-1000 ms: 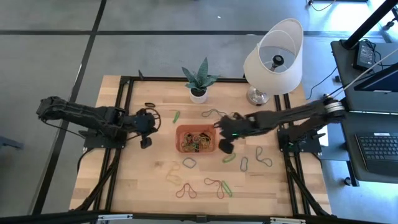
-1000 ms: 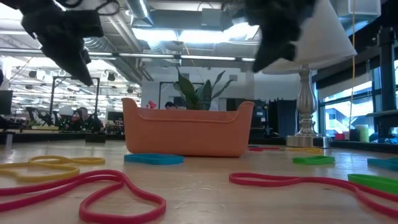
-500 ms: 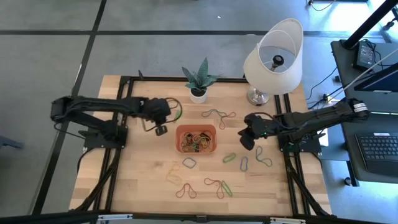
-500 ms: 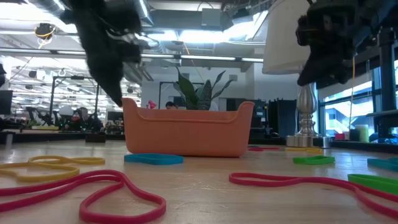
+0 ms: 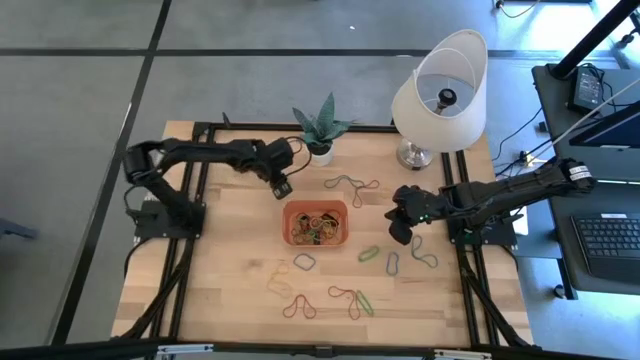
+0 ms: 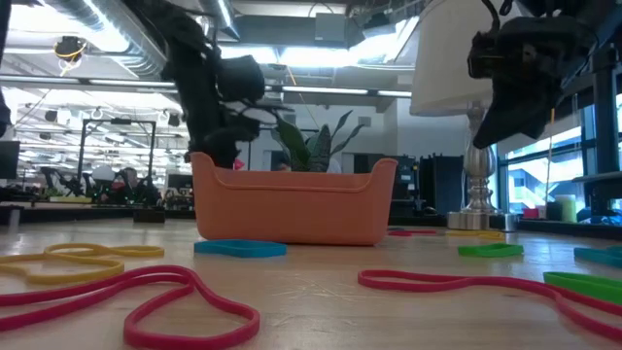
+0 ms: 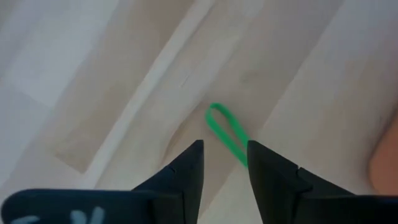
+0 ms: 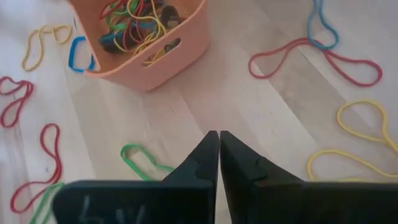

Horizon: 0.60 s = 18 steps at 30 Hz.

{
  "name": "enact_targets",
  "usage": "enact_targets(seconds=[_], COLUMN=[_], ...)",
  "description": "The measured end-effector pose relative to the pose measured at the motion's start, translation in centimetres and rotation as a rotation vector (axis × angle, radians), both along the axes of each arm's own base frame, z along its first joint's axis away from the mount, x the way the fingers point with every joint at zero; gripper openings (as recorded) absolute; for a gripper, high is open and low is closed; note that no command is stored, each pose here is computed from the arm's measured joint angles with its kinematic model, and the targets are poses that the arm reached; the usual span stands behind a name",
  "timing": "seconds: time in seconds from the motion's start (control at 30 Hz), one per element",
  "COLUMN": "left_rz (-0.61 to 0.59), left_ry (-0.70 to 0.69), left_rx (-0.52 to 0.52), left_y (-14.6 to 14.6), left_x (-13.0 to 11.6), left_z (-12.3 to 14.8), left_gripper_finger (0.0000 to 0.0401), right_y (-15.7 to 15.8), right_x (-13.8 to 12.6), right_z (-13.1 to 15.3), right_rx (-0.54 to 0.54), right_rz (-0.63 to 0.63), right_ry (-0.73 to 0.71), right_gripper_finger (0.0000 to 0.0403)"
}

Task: Pick and place rubber bands into bin
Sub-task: Put the green rubber band into the orange bin

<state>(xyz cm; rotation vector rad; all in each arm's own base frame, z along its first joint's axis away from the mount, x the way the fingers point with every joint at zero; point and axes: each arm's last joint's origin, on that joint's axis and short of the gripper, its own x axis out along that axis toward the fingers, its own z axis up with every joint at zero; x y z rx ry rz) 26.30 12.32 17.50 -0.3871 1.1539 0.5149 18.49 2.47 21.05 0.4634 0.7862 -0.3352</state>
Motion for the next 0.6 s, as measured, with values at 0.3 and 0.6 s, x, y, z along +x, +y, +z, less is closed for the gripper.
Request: enact_targets(seconds=[0.3,0.6], left_rz=[0.004,0.006], left_ry=[0.06,0.06], left_rx=[-0.044,-0.032], left_y=[0.7,1.0], left_x=[1.7,2.3], left_z=[-2.8,-3.9], left_gripper_finger=[0.0114,0.0079], right_y=[0.0,0.0], right_x=[0.0,0.0], right_z=[0.0,0.0], right_rx=[-0.035,-0.032], right_rz=[0.04,0.037], right_ry=[0.007,0.007], right_gripper_finger=[0.0021,0.0021])
